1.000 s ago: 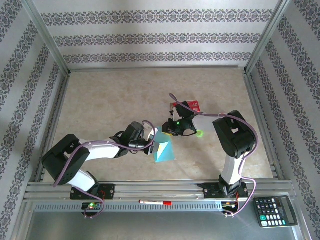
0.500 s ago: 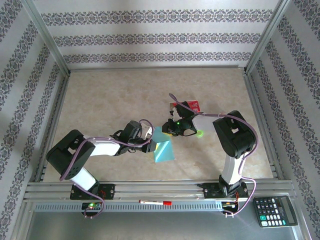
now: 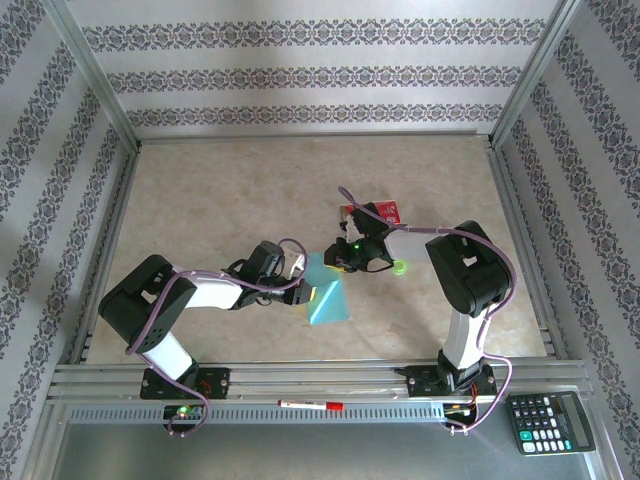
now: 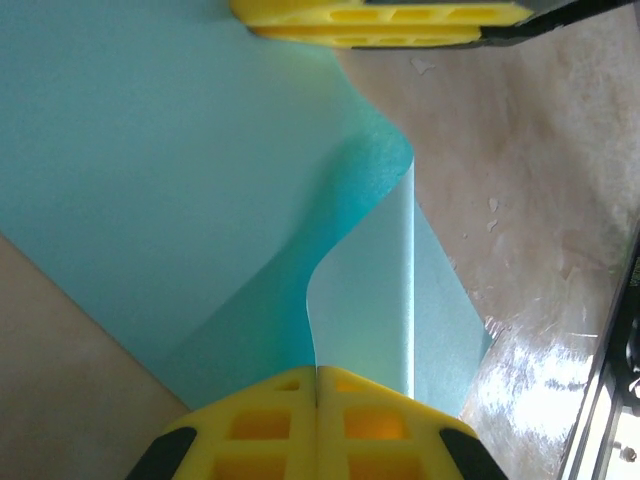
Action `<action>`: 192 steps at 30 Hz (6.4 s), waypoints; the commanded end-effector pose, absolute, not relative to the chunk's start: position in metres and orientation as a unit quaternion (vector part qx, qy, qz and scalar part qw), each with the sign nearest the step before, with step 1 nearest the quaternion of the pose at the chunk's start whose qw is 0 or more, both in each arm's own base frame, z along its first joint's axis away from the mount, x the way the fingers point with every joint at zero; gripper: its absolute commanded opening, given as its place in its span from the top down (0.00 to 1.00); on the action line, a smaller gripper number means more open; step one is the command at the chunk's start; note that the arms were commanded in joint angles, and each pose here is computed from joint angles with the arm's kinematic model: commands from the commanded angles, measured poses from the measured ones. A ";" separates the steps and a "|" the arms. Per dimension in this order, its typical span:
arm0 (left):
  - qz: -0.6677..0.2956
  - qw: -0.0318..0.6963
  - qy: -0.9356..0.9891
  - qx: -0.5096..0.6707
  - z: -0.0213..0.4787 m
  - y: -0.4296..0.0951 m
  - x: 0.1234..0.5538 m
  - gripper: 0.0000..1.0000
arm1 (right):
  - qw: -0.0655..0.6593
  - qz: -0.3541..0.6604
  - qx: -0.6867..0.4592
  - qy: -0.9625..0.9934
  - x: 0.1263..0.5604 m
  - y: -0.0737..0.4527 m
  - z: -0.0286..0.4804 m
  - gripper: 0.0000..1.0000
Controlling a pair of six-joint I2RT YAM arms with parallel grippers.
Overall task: Fold a paper plane with a square sheet of paper (pick it up from the middle)
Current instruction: Fold the triangle a second time at the center of the table.
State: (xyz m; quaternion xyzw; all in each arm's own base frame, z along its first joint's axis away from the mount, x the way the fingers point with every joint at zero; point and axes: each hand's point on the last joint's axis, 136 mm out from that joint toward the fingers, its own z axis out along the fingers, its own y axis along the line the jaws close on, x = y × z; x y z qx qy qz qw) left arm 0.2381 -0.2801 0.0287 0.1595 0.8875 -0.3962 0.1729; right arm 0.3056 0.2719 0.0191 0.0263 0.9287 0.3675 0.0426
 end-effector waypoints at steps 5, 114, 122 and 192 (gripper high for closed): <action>-0.406 0.173 0.883 0.162 0.034 -0.284 0.246 0.99 | 0.031 0.352 0.034 0.935 0.301 0.264 0.002 0.77; -0.355 0.129 0.914 0.148 0.009 -0.266 0.240 1.00 | 0.026 0.355 0.037 0.934 0.298 0.266 0.000 0.77; -0.358 0.129 0.913 0.150 0.011 -0.268 0.242 1.00 | 0.025 0.355 0.037 0.934 0.298 0.266 -0.001 0.77; -0.366 0.113 0.913 0.143 0.012 -0.273 0.243 1.00 | 0.023 0.357 0.033 0.933 0.297 0.268 0.000 0.76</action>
